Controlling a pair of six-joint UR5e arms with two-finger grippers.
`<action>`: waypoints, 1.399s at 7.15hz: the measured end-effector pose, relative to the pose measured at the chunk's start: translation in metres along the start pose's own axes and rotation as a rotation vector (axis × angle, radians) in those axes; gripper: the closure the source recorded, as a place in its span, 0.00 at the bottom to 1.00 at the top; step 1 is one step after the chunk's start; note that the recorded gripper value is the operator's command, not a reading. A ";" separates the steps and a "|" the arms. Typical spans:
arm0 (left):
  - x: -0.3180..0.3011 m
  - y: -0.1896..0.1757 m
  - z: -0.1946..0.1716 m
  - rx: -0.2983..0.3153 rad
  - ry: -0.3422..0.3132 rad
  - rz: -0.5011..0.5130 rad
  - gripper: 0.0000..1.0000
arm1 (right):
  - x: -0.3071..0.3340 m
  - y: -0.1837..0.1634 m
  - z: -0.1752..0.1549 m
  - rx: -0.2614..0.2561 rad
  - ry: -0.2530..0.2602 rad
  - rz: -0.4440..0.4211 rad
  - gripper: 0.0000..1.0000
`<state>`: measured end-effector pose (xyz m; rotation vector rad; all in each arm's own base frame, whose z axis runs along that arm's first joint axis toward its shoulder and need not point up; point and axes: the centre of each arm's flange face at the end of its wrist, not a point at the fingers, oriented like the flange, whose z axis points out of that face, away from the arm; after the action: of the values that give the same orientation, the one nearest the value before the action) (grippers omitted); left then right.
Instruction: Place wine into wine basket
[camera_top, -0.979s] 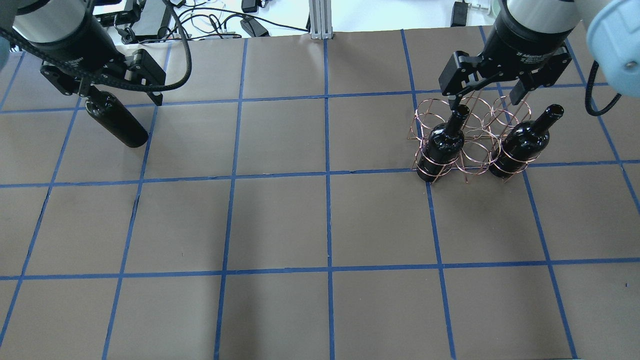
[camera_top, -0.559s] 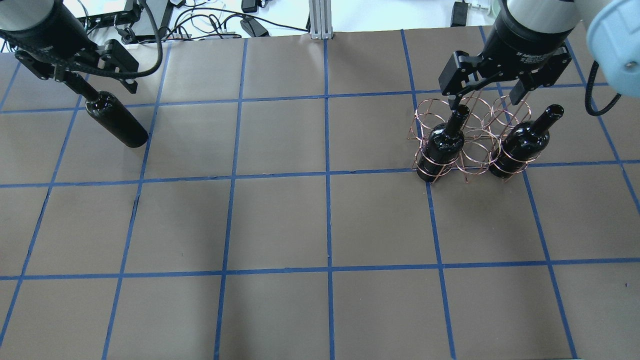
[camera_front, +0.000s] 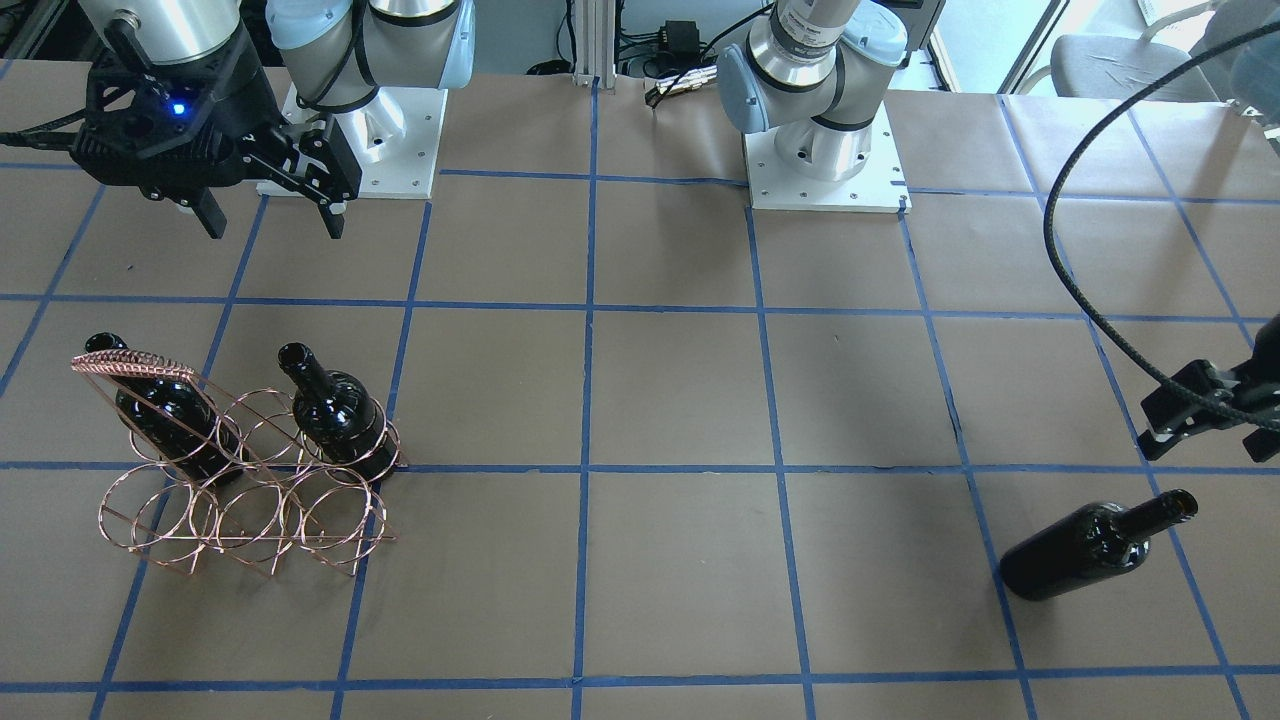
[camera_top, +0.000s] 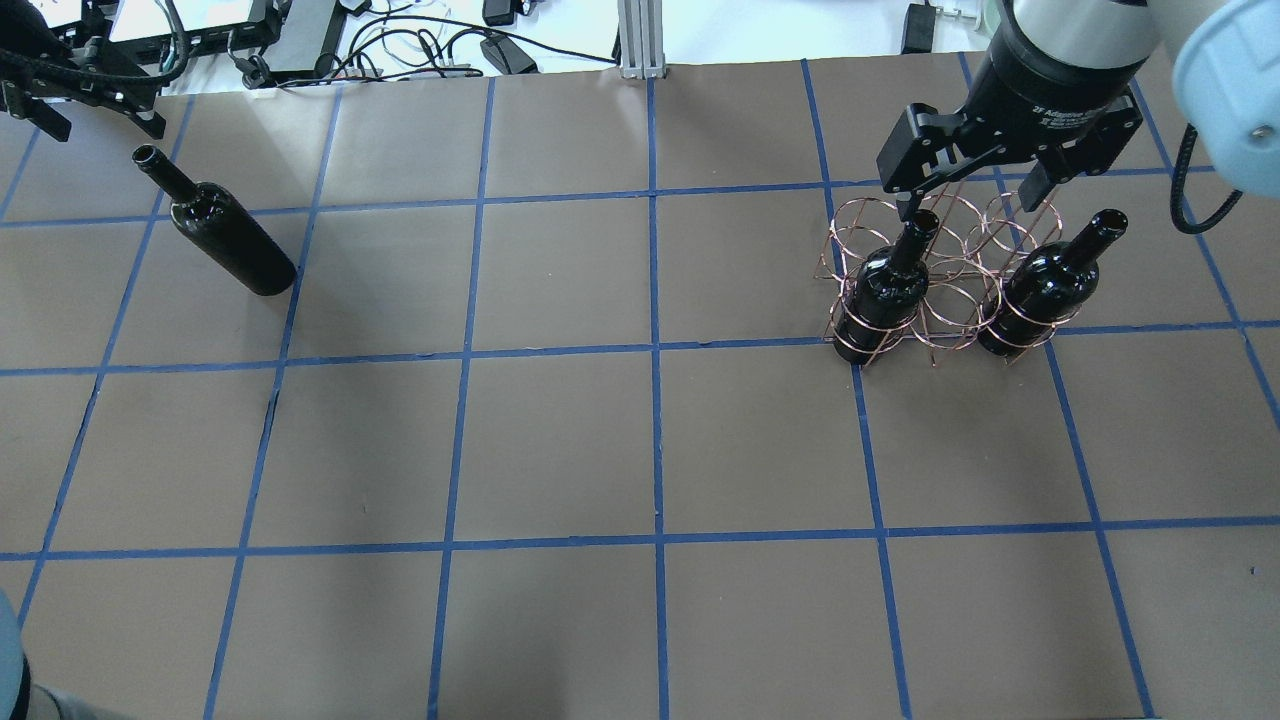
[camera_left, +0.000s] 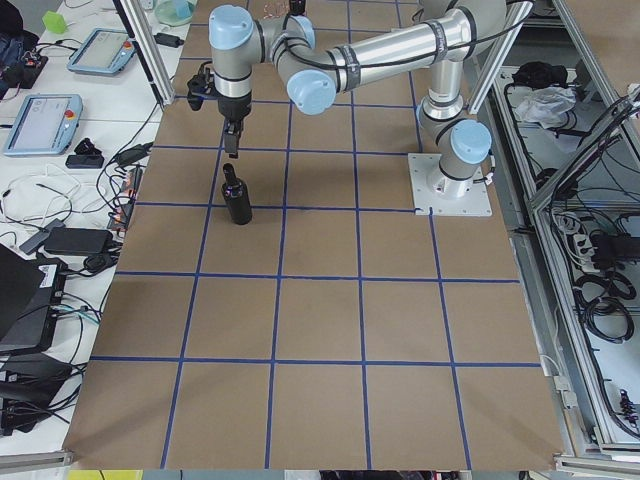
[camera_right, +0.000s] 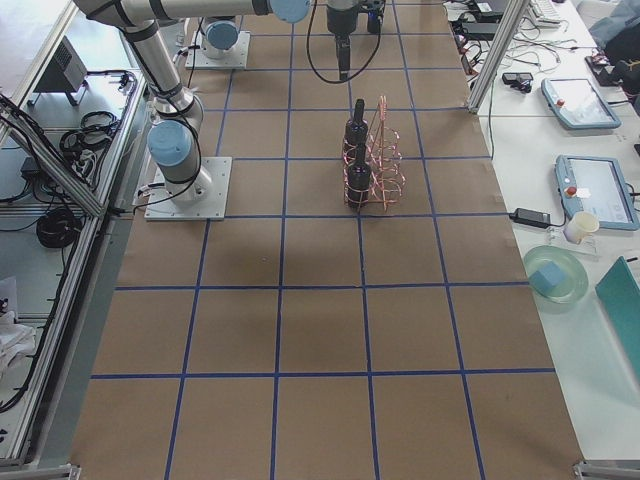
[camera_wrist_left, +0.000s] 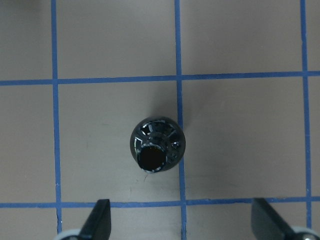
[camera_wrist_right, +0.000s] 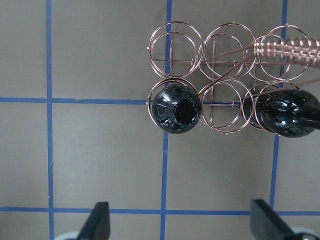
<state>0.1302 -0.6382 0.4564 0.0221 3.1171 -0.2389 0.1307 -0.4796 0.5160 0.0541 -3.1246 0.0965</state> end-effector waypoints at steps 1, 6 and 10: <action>-0.008 -0.008 0.020 -0.005 0.001 -0.001 0.00 | 0.000 0.000 0.000 0.000 0.000 0.000 0.00; -0.016 -0.018 0.063 -0.047 0.018 0.002 0.23 | 0.000 0.000 0.000 0.001 -0.001 0.000 0.00; -0.018 -0.019 0.077 -0.068 0.020 0.028 1.00 | 0.000 -0.001 0.002 -0.002 -0.002 0.000 0.00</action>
<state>0.1492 -0.6687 0.3835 0.0672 3.1397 -0.1322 0.1309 -0.4804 0.5145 0.0543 -3.1270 0.0936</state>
